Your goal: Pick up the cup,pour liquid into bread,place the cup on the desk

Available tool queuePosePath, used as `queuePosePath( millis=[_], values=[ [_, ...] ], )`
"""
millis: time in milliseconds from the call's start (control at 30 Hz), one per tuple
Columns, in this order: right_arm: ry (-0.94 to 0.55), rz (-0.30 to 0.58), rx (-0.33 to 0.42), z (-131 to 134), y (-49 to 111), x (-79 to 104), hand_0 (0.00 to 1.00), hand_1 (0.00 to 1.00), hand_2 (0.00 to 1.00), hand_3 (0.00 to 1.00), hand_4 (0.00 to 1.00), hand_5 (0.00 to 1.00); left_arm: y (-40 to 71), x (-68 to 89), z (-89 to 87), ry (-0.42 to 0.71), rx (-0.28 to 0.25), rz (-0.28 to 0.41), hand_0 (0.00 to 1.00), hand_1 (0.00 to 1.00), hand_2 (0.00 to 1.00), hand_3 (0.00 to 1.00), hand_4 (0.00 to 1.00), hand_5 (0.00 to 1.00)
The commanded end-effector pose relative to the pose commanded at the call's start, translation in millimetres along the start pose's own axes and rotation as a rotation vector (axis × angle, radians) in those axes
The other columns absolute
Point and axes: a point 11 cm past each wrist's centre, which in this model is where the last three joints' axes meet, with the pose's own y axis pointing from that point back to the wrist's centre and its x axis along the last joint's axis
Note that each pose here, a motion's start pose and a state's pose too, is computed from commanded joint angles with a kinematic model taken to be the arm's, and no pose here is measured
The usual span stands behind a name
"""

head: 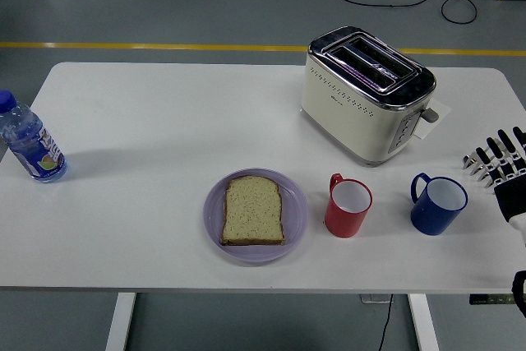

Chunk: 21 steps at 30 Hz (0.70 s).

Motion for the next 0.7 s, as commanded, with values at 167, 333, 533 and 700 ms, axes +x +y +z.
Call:
queuePosePath(
  millis=[167, 333, 533, 700],
  values=[
    [0.0, 0.004, 0.001, -0.3, -0.3, 1.3, 0.717, 0.652, 0.674, 0.613, 0.627, 0.24, 0.0, 0.3, -0.5, 0.0, 0.001, 0.001, 0.648, 0.616, 0.609, 0.527, 0.306, 0.736],
    [0.0, 0.006, 0.0, 0.1, -0.1, 1.8, 0.717, 0.652, 0.674, 0.613, 0.627, 0.24, 0.0, 0.6, -0.9, -0.001, 0.002, 0.002, 0.648, 0.616, 0.609, 0.527, 0.306, 0.736],
    [-0.003, 0.01, -0.002, 0.8, 0.0, 3.2, 0.716, 0.651, 0.673, 0.612, 0.626, 0.238, 0.0, 1.2, -1.3, -0.007, 0.003, 0.004, 0.648, 0.616, 0.609, 0.527, 0.306, 0.735],
    [-0.006, 0.012, 0.0, 0.3, 0.1, 3.8, 0.713, 0.648, 0.672, 0.611, 0.627, 0.236, 0.0, 1.3, -1.8, -0.008, 0.004, 0.004, 0.648, 0.616, 0.61, 0.527, 0.305, 0.733]
  ],
)
